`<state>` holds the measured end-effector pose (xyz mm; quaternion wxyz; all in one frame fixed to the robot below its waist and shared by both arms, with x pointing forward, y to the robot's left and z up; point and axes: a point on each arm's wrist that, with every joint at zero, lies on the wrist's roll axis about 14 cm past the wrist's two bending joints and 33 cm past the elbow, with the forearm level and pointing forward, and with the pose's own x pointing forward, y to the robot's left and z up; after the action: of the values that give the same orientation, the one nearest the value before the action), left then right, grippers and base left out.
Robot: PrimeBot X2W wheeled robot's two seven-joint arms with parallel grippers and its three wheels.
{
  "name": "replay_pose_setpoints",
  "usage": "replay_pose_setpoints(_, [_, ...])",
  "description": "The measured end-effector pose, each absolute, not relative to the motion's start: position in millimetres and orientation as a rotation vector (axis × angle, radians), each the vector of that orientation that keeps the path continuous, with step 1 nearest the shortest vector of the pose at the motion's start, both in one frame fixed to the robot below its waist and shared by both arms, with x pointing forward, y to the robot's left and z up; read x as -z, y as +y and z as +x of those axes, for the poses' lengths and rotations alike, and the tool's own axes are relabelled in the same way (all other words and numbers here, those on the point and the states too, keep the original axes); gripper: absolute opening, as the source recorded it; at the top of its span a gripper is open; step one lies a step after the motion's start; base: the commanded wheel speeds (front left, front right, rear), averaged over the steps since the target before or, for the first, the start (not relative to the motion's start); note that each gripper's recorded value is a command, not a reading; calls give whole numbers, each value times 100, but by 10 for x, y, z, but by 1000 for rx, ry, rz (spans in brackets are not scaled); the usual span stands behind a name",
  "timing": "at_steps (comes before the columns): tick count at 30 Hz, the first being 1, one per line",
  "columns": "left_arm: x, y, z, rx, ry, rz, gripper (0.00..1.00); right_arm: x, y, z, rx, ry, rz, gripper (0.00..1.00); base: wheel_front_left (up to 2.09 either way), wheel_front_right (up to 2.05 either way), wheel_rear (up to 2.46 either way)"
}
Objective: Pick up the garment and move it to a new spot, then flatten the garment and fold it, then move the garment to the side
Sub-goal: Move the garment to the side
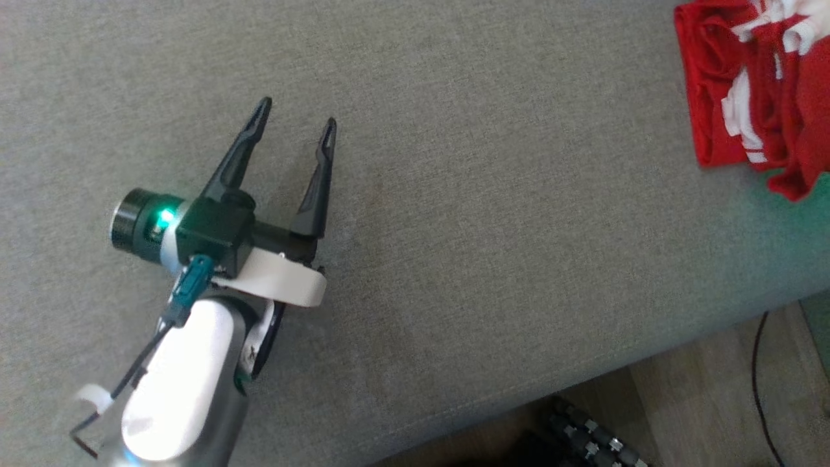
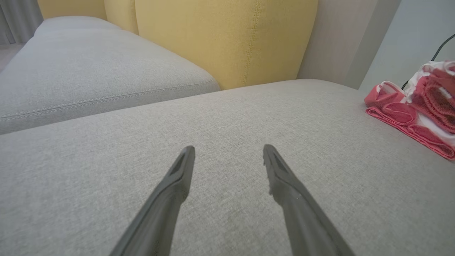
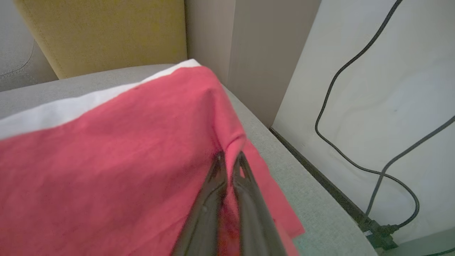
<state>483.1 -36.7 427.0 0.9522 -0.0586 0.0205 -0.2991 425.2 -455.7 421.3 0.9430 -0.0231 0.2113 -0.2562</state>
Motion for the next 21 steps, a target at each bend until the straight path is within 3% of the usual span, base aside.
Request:
replay_pose_setpoints(1, [-4266,-378,4850,611,38,-118,100,-4184,-4545,4262,525,432,-41,33,0,0,0])
replay_pose_setpoints(2, [-4263,-386,4866,614,35,-118,100,-4162,-4547,4264,529,436,-39,78,0,0,0])
replay_pose_setpoints(3, [-4254,-396,4876,618,36,-118,100,-4139,-4547,4269,534,441,-33,100,0,0,0])
replay_pose_setpoints(11, [-4264,-412,4892,624,29,-114,100,-4051,-4539,4240,555,456,-4,100,0,0,0])
replay_pose_setpoints(21, [-4523,-180,4806,541,-15,-108,100,-4425,-4100,4318,418,237,-19,100,0,0,0])
